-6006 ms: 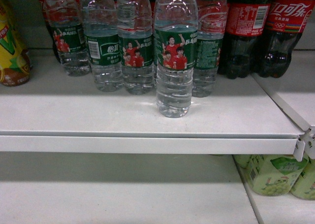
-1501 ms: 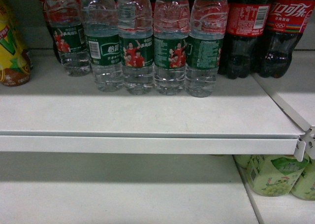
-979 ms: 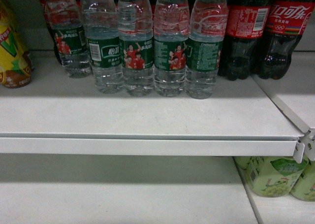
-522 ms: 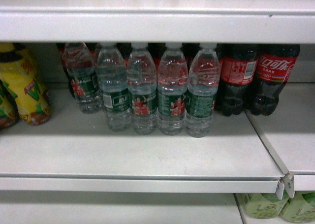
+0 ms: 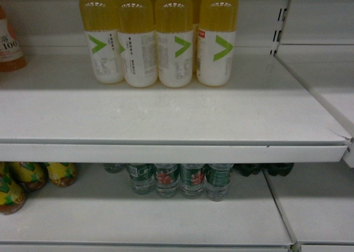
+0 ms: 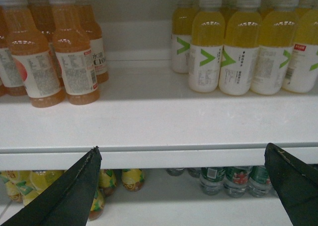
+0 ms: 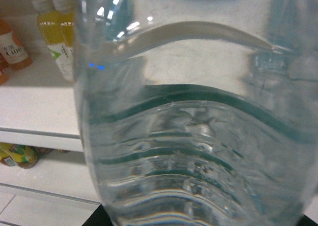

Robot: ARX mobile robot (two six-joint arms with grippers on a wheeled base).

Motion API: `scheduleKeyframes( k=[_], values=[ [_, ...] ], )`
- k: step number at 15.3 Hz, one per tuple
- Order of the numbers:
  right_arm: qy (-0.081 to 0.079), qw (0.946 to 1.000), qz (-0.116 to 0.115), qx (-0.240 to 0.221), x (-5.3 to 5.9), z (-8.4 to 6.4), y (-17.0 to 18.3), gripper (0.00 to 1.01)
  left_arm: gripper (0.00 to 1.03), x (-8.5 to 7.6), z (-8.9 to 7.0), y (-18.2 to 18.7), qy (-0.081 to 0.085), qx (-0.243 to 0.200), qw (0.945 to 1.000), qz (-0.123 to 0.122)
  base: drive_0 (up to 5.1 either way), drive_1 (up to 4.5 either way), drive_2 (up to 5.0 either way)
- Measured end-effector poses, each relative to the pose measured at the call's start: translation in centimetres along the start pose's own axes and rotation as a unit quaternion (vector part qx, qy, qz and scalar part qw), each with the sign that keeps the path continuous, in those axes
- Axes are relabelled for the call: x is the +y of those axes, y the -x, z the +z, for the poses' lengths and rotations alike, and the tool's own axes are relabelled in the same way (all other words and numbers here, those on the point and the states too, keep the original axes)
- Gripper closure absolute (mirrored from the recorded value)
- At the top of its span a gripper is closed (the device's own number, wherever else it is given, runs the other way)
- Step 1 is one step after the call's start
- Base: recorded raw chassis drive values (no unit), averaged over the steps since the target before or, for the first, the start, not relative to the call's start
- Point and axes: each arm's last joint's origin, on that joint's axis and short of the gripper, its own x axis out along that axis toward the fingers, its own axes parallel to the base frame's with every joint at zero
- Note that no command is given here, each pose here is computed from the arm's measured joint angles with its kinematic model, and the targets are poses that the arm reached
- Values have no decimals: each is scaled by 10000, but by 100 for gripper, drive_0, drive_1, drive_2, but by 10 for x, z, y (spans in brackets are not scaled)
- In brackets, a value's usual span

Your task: Move water from second to third shelf

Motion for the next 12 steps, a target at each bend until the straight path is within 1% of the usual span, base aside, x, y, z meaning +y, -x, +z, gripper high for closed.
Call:
scheduleKeyframes(
  k=[2,3,6,12],
  values=[
    [2,10000,7,-39,0,2,0,61,5,0,0,0,0,-11,10000,-4,0,0,0],
    [1,10000,6,-30,0,1,0,61,5,0,0,0,0,-6,10000,2,-363,86,280],
    [1,10000,-66,-20,-1,1,0,61,5,0,0,0,0,8,10000,-4,-439,110,335],
    [-3,10000,-38,-5,-1,1,0,61,5,0,0,0,0,4,10000,-2,-471,152,348]
  ],
)
